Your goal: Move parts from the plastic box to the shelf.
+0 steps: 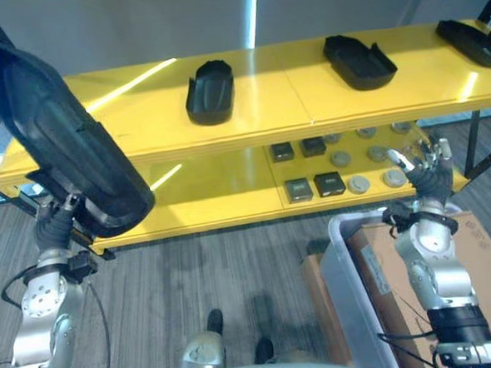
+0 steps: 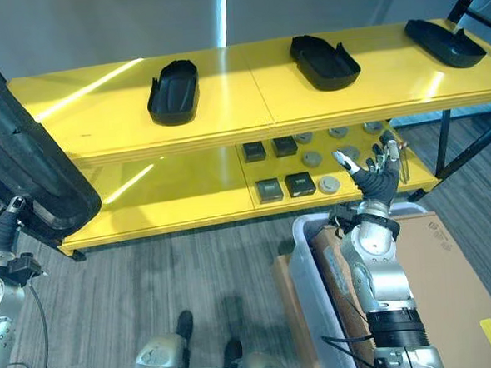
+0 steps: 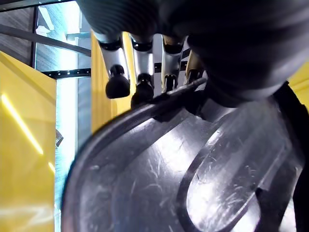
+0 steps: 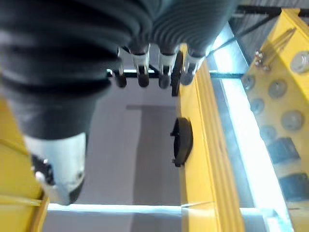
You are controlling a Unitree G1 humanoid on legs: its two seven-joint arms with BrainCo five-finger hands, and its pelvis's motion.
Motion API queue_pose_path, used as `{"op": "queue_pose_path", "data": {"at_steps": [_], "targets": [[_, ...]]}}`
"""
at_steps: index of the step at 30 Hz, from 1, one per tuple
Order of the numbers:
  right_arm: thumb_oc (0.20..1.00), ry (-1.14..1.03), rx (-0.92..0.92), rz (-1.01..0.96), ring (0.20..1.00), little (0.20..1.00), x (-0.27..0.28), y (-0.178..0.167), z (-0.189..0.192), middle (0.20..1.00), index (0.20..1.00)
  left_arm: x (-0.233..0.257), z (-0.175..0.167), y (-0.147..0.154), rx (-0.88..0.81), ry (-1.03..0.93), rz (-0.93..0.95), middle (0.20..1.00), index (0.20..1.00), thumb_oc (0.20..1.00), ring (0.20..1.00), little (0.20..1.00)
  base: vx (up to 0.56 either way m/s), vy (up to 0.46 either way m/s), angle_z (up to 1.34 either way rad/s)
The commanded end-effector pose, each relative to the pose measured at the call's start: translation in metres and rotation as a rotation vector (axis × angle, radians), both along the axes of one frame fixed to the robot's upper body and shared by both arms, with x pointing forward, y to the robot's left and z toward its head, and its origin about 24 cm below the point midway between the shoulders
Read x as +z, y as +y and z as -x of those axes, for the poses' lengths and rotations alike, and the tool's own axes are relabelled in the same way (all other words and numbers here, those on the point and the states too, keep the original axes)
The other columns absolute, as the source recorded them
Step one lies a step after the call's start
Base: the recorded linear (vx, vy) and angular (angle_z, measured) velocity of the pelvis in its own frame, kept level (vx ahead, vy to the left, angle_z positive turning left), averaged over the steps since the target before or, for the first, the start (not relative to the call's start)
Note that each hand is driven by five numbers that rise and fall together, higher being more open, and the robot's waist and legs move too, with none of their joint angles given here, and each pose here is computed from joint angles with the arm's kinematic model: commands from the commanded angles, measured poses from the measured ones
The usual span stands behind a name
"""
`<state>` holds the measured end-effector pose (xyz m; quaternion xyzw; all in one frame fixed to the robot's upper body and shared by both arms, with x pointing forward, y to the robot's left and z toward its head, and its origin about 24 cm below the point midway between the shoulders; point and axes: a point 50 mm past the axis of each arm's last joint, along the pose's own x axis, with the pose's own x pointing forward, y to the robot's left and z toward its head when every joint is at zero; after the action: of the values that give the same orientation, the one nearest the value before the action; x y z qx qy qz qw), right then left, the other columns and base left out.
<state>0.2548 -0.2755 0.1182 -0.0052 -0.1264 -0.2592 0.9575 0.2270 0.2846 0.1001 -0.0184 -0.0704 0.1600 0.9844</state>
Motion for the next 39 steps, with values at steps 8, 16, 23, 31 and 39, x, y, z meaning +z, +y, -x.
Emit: {"op": "queue_pose_path", "data": {"at_steps": [8,16,23,31,39], "targets": [[1.000,-0.086,0.001,-0.024,1.000,1.000,0.007,-0.004,0.007,1.000,1.000,0.042,-0.003,-0.001,-0.051,-0.193,-0.081,0.200,0.200,0.200,0.200,0.200,-0.01,0.119,-0.39],[1.000,-0.047,0.007,-0.011,1.000,1.000,0.002,-0.001,0.007,1.000,1.000,0.041,-0.004,-0.004,-0.057,-0.192,-0.064,0.200,0.200,0.200,0.200,0.200,0.02,0.105,-0.02],[1.000,-0.027,0.017,0.002,1.000,1.000,0.001,-0.002,0.007,1.000,1.000,0.039,-0.007,-0.008,-0.050,-0.183,-0.052,0.200,0.200,0.200,0.200,0.200,0.02,0.042,-0.06],[1.000,-0.032,0.019,0.003,1.000,1.000,0.003,-0.001,0.005,1.000,1.000,0.038,-0.008,-0.011,-0.049,-0.173,-0.055,0.200,0.200,0.200,0.200,0.200,0.03,0.036,-0.03],[1.000,-0.014,0.027,0.007,1.000,1.000,-0.001,0.000,0.007,1.000,1.000,0.037,-0.006,-0.009,-0.042,-0.167,-0.053,0.200,0.200,0.200,0.200,0.200,0.03,0.039,0.00]]}}
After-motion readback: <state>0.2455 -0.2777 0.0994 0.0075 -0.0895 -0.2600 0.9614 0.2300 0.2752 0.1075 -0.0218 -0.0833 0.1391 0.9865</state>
